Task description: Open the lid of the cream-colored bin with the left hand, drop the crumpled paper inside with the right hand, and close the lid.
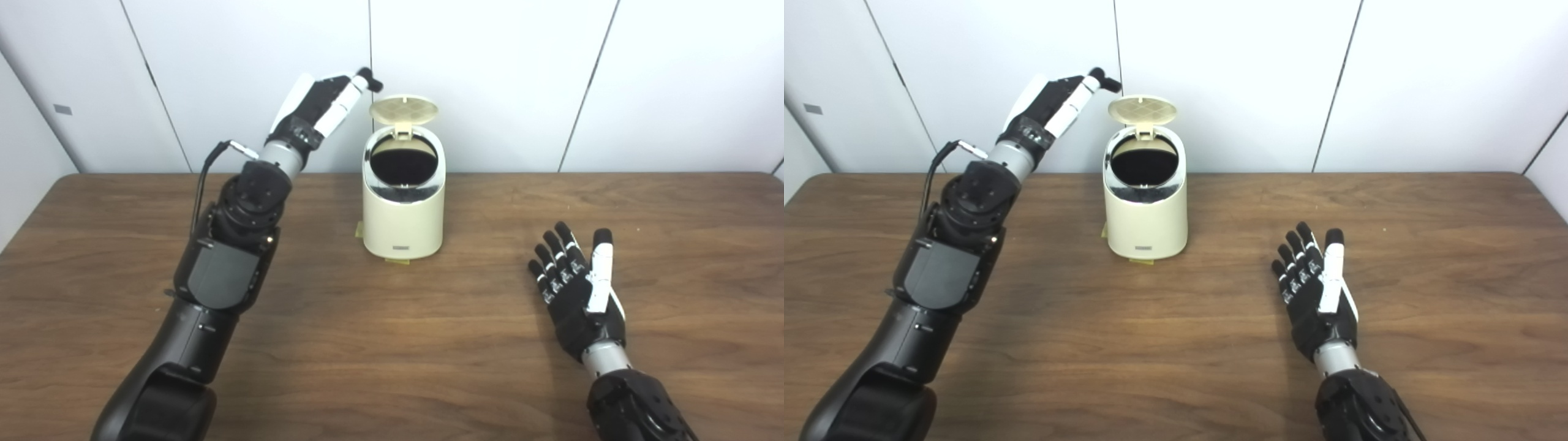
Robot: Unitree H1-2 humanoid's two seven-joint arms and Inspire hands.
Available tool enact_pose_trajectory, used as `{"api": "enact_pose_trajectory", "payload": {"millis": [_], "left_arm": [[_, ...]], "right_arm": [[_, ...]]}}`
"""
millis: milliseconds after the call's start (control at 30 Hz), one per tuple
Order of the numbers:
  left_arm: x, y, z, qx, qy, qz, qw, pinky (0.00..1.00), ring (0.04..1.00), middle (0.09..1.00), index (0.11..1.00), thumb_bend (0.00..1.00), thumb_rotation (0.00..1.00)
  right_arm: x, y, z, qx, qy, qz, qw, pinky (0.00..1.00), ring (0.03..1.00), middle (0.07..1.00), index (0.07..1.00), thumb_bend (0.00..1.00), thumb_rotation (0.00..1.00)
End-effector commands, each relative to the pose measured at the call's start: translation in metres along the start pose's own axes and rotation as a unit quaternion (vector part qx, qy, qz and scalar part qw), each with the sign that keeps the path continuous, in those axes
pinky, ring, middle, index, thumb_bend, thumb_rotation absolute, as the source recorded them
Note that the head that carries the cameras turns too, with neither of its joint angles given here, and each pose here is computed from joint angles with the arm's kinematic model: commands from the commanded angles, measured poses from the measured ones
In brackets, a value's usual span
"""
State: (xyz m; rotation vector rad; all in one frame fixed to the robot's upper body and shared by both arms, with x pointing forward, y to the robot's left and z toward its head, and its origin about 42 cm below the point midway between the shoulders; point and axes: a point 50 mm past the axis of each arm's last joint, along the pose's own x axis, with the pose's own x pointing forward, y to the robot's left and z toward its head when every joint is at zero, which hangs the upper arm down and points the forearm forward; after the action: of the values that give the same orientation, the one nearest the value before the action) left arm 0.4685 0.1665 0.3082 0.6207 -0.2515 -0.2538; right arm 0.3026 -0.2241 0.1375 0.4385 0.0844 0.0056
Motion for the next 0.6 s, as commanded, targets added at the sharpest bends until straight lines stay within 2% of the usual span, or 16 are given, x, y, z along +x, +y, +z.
{"api": "enact_pose_trajectory", "payload": {"millis": [0,100,367,467,567], "left_arm": [[0.009,0.021,0.033,0.037,-0.049,0.028,0.998,1.0,0.968,0.891,0.746,0.43,0.99],[0.008,0.017,0.032,0.058,-0.051,0.02,0.997,0.95,0.965,0.918,0.728,0.47,1.0],[0.008,0.01,0.03,0.096,-0.072,0.003,0.993,0.94,0.954,0.912,0.711,0.48,1.0],[0.008,0.009,0.031,0.125,-0.085,-0.004,0.989,0.91,0.955,0.919,0.693,0.49,1.0],[0.005,0.009,0.033,0.187,-0.106,-0.005,0.977,0.84,0.948,0.929,0.661,0.51,1.0]], "right_arm": [[0.005,0.004,0.007,-0.002,-0.019,0.005,1.0,1.0,1.0,1.0,1.0,0.59,1.0],[0.005,0.004,0.007,-0.023,-0.024,-0.007,0.999,1.0,1.0,1.0,1.0,0.58,1.0],[0.009,0.006,0.007,-0.05,-0.031,-0.017,0.998,1.0,1.0,0.997,1.0,0.59,1.0],[0.009,0.005,0.009,-0.06,-0.034,-0.023,0.997,1.0,1.0,0.996,1.0,0.59,1.0],[0.011,0.004,0.009,-0.072,-0.034,-0.027,0.996,1.0,1.0,0.991,1.0,0.59,1.0]]}}
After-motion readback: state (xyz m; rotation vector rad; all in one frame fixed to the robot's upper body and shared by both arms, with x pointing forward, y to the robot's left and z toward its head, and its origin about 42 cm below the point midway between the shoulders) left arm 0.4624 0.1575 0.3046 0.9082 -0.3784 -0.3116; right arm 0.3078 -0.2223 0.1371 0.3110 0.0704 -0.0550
